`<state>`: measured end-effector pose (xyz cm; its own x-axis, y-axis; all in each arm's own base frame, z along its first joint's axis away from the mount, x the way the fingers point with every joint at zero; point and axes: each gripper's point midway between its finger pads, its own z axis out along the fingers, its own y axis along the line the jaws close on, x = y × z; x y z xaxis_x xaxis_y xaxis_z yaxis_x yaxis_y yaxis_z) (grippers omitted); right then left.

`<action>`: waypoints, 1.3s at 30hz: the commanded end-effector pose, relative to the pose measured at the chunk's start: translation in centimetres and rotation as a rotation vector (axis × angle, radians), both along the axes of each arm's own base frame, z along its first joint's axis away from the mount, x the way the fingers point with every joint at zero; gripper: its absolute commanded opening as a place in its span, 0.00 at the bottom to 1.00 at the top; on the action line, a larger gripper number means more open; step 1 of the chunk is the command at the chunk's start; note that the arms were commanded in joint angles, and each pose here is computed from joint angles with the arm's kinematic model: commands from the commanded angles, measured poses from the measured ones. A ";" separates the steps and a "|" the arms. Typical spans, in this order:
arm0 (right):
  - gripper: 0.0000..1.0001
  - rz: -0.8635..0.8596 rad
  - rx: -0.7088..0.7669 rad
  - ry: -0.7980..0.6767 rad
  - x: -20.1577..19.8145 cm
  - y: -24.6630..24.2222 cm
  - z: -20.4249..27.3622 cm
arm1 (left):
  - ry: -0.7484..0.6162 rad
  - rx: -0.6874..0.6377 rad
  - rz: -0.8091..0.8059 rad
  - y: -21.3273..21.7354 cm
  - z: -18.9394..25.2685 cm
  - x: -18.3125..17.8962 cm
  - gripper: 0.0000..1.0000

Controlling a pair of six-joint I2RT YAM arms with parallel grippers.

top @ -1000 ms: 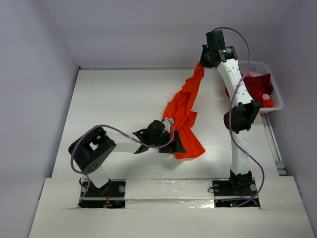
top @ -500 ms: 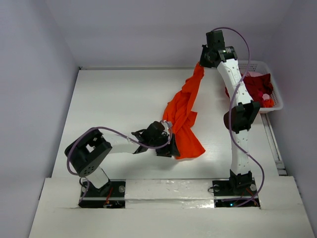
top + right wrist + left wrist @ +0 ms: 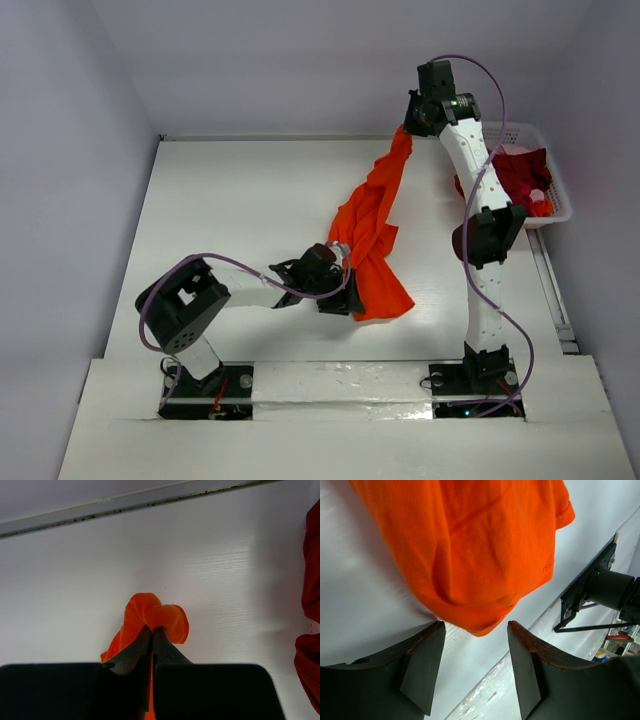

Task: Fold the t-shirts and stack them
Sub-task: Flatten out the tshirt

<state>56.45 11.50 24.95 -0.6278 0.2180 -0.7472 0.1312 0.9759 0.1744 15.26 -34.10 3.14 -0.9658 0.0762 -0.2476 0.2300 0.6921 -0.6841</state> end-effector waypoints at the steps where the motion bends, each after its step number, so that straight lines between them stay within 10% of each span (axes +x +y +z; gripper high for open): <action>1: 0.00 -0.002 0.037 -0.129 0.8 -0.2 4.5 | -0.026 0.100 0.026 1.5 -2.8 0.4 0.53; 23: 0.00 -0.009 0.034 -0.115 1.0 -0.6 3.9 | -0.045 0.107 0.032 1.1 -0.9 1.1 0.02; 39: 0.00 -0.001 0.039 -0.114 1.1 -0.5 3.7 | -0.117 0.067 0.092 1.4 4.3 2.1 0.00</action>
